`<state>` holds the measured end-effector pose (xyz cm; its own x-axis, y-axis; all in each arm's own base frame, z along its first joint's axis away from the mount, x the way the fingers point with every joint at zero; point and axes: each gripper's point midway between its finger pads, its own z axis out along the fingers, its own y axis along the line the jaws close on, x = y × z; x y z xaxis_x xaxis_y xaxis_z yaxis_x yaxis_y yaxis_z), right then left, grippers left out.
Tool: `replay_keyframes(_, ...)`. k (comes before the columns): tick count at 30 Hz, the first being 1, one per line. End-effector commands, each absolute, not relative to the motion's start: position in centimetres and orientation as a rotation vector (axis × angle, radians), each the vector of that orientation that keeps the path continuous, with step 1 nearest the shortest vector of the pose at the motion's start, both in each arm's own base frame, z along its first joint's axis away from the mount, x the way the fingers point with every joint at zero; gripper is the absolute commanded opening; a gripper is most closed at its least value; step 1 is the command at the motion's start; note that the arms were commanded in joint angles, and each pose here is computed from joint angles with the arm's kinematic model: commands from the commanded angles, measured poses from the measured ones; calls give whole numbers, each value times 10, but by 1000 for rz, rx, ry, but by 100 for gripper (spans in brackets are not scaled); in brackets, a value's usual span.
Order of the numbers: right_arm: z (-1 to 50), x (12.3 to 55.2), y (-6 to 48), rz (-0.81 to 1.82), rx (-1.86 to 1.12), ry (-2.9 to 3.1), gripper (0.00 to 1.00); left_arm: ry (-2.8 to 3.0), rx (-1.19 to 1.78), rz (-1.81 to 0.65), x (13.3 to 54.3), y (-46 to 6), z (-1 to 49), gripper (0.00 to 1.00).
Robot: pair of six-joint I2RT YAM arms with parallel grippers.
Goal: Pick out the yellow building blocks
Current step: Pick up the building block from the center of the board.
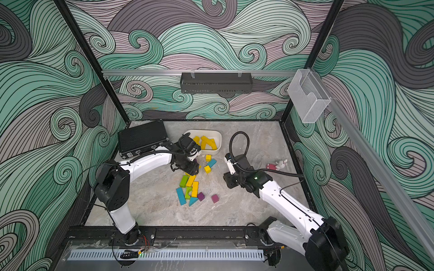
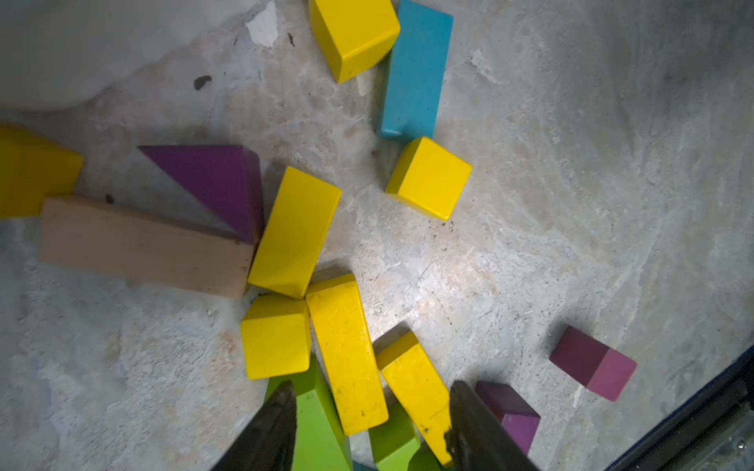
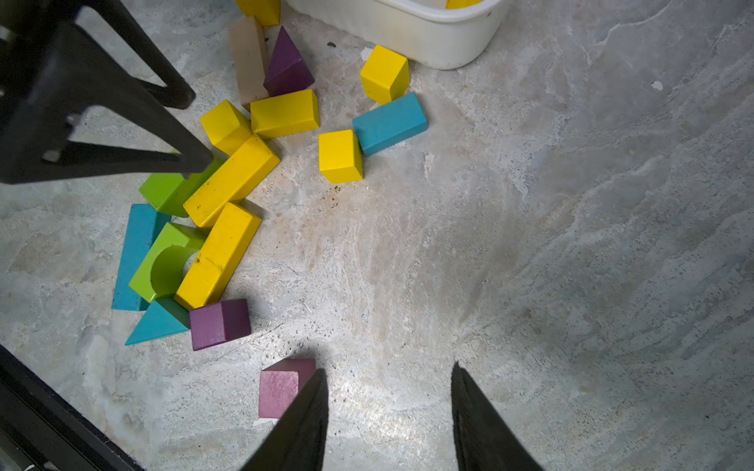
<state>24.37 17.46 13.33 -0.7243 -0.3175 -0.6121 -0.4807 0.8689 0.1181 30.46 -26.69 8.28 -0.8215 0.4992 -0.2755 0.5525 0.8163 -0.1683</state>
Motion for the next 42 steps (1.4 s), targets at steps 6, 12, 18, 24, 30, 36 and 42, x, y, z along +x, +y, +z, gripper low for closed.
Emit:
replay_keyframes(6, 151, 250, 164, 344, -500, 2319, 50, 2772, 906, -381, 309, -304, 76, 59)
replay_keyframes(12, 156, 248, 158, 353, -471, 2251, 52, 2747, 970, -314, 322, -313, 65, 59)
replay_keyframes(18, 164, 252, 160, 378, -462, 2195, 54, 2745, 1021, -304, 328, -325, 55, 59)
replay_keyframes(24, 147, 246, 172, 468, -466, 2244, 54, 2730, 1046, -291, 338, -333, 53, 58)
replay_keyframes(30, 130, 237, 173, 521, -437, 2291, 54, 2745, 1085, -264, 340, -334, 45, 52)
replay_keyframes(36, 131, 236, 172, 515, -455, 2276, 55, 2767, 1100, -235, 338, -332, 34, 51)
replay_keyframes(42, 130, 238, 175, 527, -460, 2277, 55, 2780, 1132, -217, 336, -329, 29, 41)
